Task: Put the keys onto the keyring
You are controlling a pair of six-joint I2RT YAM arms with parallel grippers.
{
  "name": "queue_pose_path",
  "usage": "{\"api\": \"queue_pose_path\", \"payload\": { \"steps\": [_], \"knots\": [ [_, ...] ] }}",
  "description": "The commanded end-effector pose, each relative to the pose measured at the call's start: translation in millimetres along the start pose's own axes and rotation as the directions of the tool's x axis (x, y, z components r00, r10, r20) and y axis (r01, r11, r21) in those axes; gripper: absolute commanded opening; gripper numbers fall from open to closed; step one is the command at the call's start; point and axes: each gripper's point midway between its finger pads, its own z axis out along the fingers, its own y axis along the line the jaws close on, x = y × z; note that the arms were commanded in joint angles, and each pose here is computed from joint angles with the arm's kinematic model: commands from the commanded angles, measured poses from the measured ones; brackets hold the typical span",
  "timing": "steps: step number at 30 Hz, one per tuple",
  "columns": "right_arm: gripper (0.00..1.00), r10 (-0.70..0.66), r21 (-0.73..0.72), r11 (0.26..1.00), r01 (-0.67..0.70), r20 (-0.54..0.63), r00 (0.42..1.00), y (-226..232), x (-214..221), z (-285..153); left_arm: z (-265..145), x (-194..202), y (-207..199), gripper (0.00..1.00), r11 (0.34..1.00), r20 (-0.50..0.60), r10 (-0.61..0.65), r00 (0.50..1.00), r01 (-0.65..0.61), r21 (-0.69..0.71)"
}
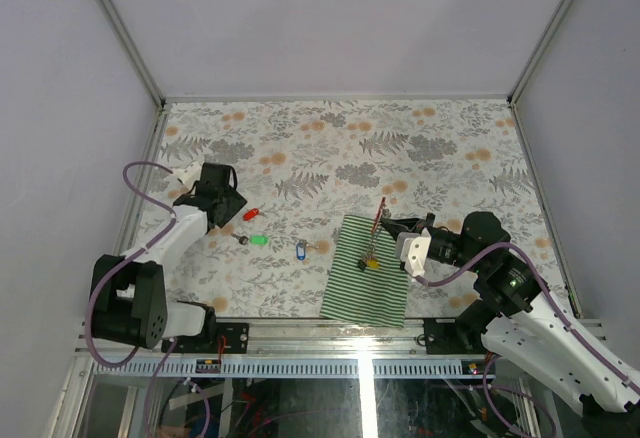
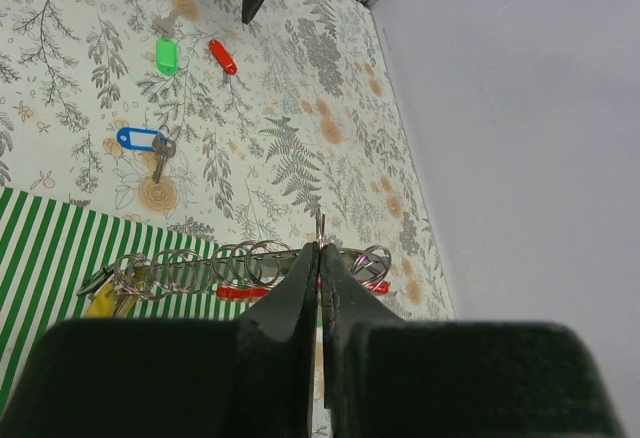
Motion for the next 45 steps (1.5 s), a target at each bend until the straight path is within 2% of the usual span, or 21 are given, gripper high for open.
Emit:
{"api": "queue_pose_path", "payload": {
  "steps": [1,5,9,14,23,33,39,45],
  "knots": [
    [0.0,-0.012,0.069,0.998,0.008,0.051,0.999,-19,-19,-3,10,-17,-21,0.45,0.998,0.051,-0.058,0.997,0.055,0.041],
    [0.0,-0.009,0.069,0.998,0.007,0.041,0.999,-18,-17,-3,17,-26,-15,0.44,0.994,0.05,0.106,0.993,-0.106,-0.015],
    [0.0,-0.004,0.062,0.998,0.002,0.035,0.999,-16,-15,-2,26,-26,-14,0.47,0.96,0.021,0.28,0.96,-0.28,0.001],
    [0.0,-0.006,0.056,0.998,0.004,0.032,0.999,-16,-14,-1,39,-20,-18,0.48,0.935,-0.006,0.349,0.937,-0.348,0.063],
    [0.0,0.001,0.048,0.999,-0.002,0.022,1.0,-15,-10,2,60,2,-18,0.45,0.935,-0.094,0.331,0.939,-0.312,0.171],
    [0.0,0.002,0.039,0.999,-0.003,0.026,1.0,-13,-9,5,57,10,8,0.43,0.961,-0.132,0.268,0.954,-0.254,0.11],
    [0.0,0.004,0.036,0.999,-0.005,0.027,1.0,-13,-9,6,57,17,14,0.42,0.966,-0.144,0.241,0.96,-0.224,0.129],
    [0.0,0.01,0.034,0.999,-0.011,0.024,1.0,-12,-8,6,58,20,13,0.36,0.969,-0.156,0.224,0.962,-0.202,0.145]
  ]
}}
